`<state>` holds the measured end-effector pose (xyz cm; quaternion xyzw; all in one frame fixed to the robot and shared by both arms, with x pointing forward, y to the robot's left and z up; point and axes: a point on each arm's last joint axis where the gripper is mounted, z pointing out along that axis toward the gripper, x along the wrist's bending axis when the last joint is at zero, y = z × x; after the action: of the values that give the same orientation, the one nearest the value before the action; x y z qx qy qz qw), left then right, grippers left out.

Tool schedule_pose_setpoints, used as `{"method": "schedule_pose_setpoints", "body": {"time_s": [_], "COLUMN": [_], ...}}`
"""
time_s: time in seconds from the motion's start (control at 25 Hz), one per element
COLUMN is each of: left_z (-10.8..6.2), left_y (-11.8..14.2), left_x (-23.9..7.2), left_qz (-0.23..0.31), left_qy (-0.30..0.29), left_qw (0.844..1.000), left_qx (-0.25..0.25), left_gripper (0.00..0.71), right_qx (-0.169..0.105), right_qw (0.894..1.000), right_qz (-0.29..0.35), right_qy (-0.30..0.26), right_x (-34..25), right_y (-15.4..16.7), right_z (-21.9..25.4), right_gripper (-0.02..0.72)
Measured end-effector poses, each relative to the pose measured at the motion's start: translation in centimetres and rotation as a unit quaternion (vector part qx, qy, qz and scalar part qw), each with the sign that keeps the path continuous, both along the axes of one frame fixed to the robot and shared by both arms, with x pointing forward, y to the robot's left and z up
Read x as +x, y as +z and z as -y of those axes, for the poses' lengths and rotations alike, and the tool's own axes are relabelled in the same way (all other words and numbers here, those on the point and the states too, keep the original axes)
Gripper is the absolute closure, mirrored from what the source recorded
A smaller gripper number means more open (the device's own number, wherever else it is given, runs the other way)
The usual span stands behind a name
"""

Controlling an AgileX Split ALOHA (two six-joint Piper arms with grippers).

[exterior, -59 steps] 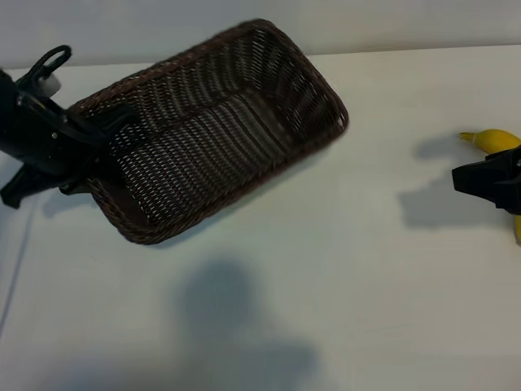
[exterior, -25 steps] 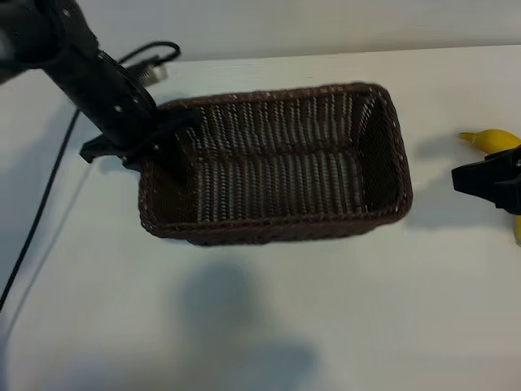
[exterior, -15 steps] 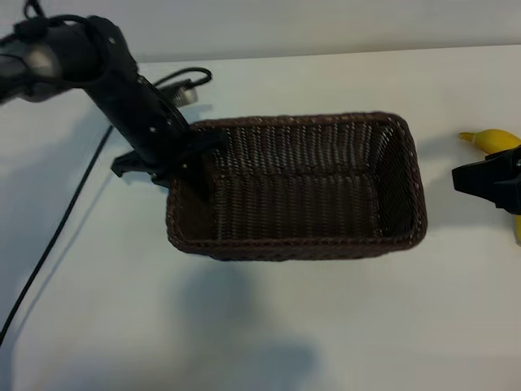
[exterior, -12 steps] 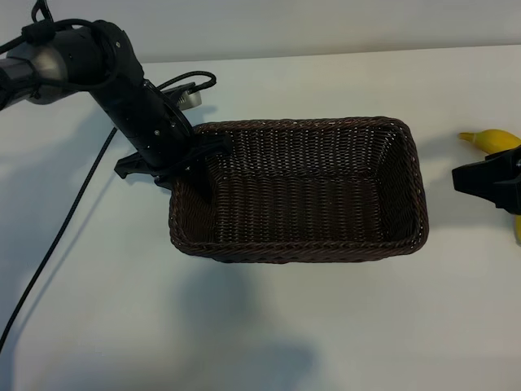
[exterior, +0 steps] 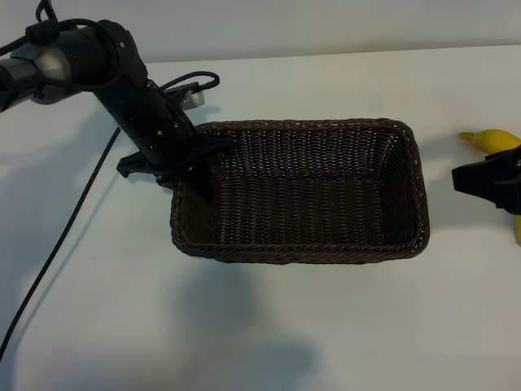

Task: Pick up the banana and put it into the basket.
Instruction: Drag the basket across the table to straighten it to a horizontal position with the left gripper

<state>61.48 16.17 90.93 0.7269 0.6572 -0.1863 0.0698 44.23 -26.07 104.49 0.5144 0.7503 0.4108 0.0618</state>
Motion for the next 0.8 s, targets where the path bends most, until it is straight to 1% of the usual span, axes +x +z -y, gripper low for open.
{"method": "schedule_pose_setpoints", "body": {"time_s": [0.04,0.12,0.24,0.36,0.44,0.52,0.8], "left_z": [0.0,0.1,0.2,0.4,0.5,0.5,0.0], "left_y": [0.0,0.0,-0.1,0.0,0.1,0.1,1.3], "left_x": [0.0,0.0,0.0,-0.1,-0.1,0.0,-0.2], "left_qz": [0.000,-0.004,-0.007,-0.012,-0.013,-0.012,0.000], "left_qy": [0.001,0.008,0.015,0.018,0.017,0.016,0.009], "left_qw": [1.000,1.000,1.000,1.000,1.000,1.000,1.000], "left_qx": [0.000,-0.003,-0.008,-0.015,-0.016,-0.015,0.003], "left_gripper": [0.535,0.475,0.332,0.232,0.202,0.189,0.183], "right_qx": [0.000,0.000,0.000,0.000,0.000,0.000,0.000], "right_qw": [1.000,1.000,1.000,1.000,1.000,1.000,1.000], "right_qz": [0.000,0.000,0.000,0.000,0.000,0.000,0.000], "right_qy": [0.000,0.000,0.000,0.000,0.000,0.000,0.000], "right_x": [0.0,0.0,0.0,0.0,0.0,0.0,0.0], "right_y": [0.0,0.0,0.0,0.0,0.0,0.0,0.0], "right_z": [0.0,0.0,0.0,0.0,0.0,0.0,0.0], "right_gripper": [0.178,0.178,0.178,0.178,0.178,0.178,0.178]}}
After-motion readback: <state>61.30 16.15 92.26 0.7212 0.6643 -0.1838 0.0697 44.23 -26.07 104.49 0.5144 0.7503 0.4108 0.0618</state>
